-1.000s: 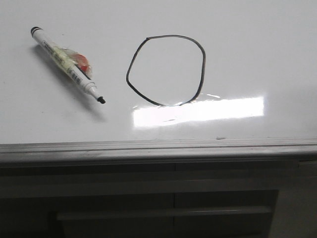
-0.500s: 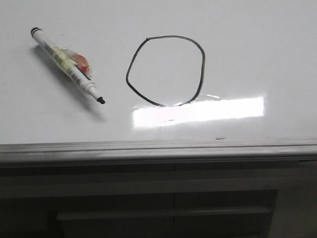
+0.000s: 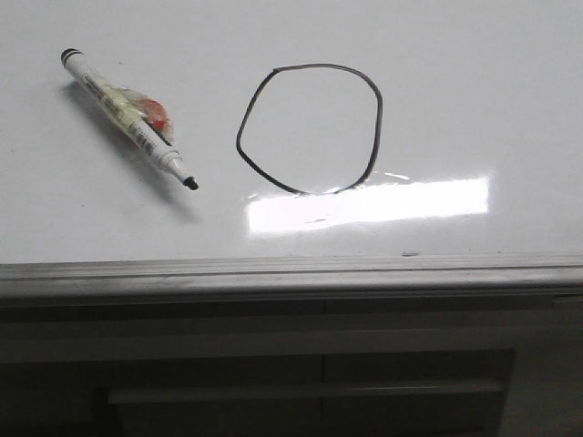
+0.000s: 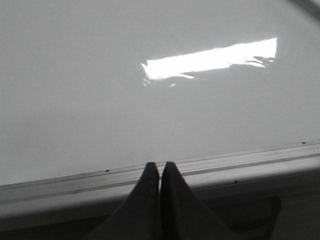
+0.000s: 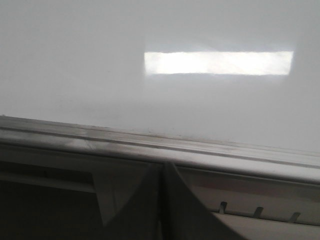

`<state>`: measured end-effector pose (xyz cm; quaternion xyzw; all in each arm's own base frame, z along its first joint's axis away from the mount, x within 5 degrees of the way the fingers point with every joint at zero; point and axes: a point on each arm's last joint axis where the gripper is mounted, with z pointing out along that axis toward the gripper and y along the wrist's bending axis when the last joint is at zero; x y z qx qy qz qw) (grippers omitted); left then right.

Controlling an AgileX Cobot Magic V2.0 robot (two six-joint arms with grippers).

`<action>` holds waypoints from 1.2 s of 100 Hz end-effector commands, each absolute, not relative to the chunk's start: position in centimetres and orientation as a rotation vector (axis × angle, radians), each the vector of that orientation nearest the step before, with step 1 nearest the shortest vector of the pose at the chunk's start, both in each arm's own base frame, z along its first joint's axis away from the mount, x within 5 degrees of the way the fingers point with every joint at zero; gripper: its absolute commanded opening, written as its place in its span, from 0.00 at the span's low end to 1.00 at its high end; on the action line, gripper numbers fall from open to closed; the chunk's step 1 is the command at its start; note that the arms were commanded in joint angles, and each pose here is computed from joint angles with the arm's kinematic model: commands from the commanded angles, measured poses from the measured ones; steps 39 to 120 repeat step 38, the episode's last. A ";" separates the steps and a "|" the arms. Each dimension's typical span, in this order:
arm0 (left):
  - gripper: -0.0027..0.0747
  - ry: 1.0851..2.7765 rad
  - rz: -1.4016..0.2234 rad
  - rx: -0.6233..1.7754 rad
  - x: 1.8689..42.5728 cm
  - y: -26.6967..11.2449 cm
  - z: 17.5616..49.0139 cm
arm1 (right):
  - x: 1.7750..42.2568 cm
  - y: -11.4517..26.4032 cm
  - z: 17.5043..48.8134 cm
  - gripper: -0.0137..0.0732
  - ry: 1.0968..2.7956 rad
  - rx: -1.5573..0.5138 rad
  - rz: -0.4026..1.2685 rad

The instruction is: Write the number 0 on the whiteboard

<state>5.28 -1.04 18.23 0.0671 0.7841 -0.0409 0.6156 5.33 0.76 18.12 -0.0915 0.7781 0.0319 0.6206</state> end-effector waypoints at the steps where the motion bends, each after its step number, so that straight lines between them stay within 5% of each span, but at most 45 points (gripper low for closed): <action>1: 0.01 1.766 -0.098 0.130 5.3 -1.0 17.7 | 5.3 0.7 18.0 0.08 1.759 -0.220 0.054; 120: 0.01 1.766 -0.098 0.130 5.3 -1.0 17.7 | 5.3 0.7 18.0 0.08 1.759 -0.220 0.054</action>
